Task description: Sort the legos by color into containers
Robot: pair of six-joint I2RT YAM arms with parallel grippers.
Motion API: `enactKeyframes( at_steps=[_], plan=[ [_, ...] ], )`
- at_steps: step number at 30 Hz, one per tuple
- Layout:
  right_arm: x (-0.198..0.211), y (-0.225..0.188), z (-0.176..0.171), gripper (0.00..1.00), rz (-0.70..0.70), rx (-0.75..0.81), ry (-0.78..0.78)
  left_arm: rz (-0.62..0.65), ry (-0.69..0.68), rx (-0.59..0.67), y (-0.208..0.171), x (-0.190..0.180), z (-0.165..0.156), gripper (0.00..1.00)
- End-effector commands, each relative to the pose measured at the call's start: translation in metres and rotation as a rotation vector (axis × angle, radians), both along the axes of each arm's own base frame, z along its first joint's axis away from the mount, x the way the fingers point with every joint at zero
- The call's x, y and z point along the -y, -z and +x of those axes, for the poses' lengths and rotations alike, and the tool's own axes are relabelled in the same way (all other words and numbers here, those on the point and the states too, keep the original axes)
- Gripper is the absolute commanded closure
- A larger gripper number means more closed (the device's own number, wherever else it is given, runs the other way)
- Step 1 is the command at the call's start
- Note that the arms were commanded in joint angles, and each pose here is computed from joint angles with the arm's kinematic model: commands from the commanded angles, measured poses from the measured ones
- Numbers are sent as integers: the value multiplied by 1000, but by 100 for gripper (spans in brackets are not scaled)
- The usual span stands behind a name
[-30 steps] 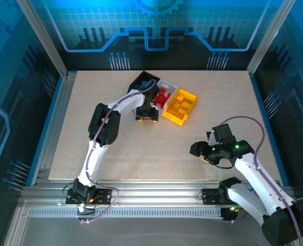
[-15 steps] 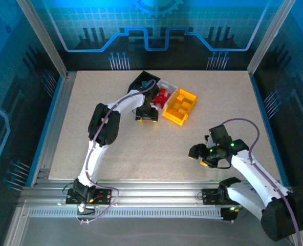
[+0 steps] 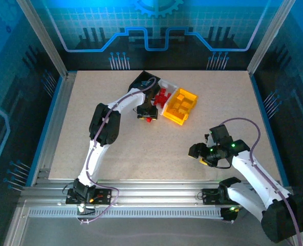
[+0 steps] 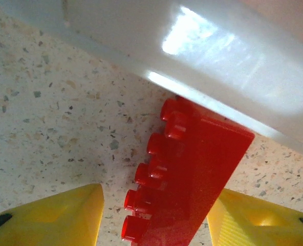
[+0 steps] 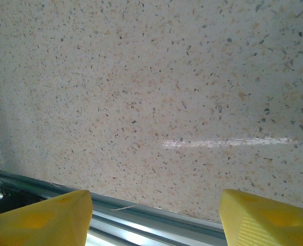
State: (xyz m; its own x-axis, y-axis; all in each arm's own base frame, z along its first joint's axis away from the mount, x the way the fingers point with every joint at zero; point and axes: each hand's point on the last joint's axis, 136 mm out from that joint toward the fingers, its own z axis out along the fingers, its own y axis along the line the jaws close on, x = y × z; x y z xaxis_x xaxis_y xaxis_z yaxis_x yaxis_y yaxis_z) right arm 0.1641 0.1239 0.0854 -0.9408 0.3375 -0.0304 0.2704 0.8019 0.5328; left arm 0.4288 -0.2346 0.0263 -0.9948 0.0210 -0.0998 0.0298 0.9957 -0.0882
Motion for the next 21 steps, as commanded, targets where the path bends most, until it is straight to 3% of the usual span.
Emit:
enactKeyframes(
  at_steps=[1,4,11,21],
  plan=[
    [-3,-5,-4,32,1,5,-27,10,0,-47,-4,-3,-19,44],
    [0,-5,-5,32,-1,19,-15,-1,-16,-40,-9,-4,-28,42],
    [3,4,-10,32,-8,17,-23,29,11,-20,-19,-14,-31,26],
    [-9,12,1,32,16,-39,-44,10,29,11,-10,-13,-6,23]
  ],
)
